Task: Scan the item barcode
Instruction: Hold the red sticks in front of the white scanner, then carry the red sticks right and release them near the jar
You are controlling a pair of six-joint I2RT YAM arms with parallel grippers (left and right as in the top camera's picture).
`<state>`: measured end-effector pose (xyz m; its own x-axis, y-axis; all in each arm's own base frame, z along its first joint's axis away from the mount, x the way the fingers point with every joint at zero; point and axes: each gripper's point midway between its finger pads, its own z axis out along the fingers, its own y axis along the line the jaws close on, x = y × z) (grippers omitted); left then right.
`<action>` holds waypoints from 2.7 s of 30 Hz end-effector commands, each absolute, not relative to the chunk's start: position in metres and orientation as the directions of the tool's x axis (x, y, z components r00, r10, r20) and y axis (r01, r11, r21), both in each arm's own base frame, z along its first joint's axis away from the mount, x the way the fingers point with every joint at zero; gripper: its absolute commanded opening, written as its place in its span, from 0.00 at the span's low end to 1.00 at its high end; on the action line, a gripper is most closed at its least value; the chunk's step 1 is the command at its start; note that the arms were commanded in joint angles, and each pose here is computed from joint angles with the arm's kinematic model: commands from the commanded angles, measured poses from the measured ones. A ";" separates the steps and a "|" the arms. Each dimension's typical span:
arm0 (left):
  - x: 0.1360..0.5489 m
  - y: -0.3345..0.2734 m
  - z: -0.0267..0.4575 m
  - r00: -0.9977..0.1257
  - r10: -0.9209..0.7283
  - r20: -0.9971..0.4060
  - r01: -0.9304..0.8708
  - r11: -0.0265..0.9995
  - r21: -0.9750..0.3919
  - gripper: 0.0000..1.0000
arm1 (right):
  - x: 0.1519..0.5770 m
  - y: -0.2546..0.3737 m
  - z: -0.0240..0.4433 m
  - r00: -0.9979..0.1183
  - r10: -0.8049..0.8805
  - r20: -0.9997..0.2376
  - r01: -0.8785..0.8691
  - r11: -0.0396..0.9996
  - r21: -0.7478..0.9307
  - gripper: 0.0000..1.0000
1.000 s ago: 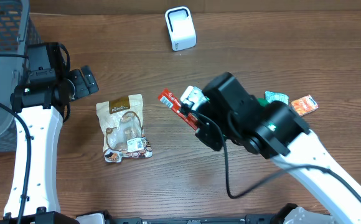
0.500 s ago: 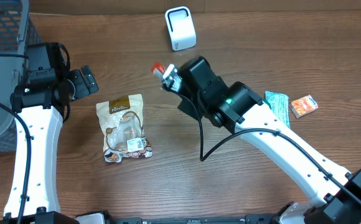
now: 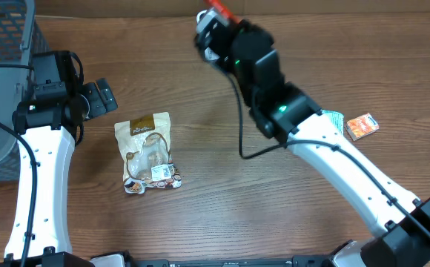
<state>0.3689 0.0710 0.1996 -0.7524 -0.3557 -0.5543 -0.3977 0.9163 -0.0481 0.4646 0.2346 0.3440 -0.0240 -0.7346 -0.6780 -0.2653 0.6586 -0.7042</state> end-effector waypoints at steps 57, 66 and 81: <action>0.371 0.073 0.207 -0.745 -0.342 -0.574 -0.390 0.920 -0.041 1.00 | 0.571 0.219 0.099 -0.254 -0.964 -0.085 -0.177 0.133 -0.975 0.04; 0.371 0.073 0.207 -0.745 -0.342 -0.574 -0.390 0.920 -0.041 1.00 | 0.576 0.216 0.114 -0.257 -0.955 -0.148 -0.106 0.180 -0.978 0.04; 0.371 0.073 0.207 -0.745 -0.342 -0.574 -0.390 0.920 -0.041 1.00 | 0.575 0.209 0.089 -0.295 -0.931 -0.215 -0.151 0.268 -0.951 0.04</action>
<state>0.3691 0.0711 0.1998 -0.7518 -0.3556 -0.5553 -0.3978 0.9162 -0.0481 0.5717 0.2077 0.0934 -0.2954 -0.9374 -0.1844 -0.1584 0.2384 -0.9582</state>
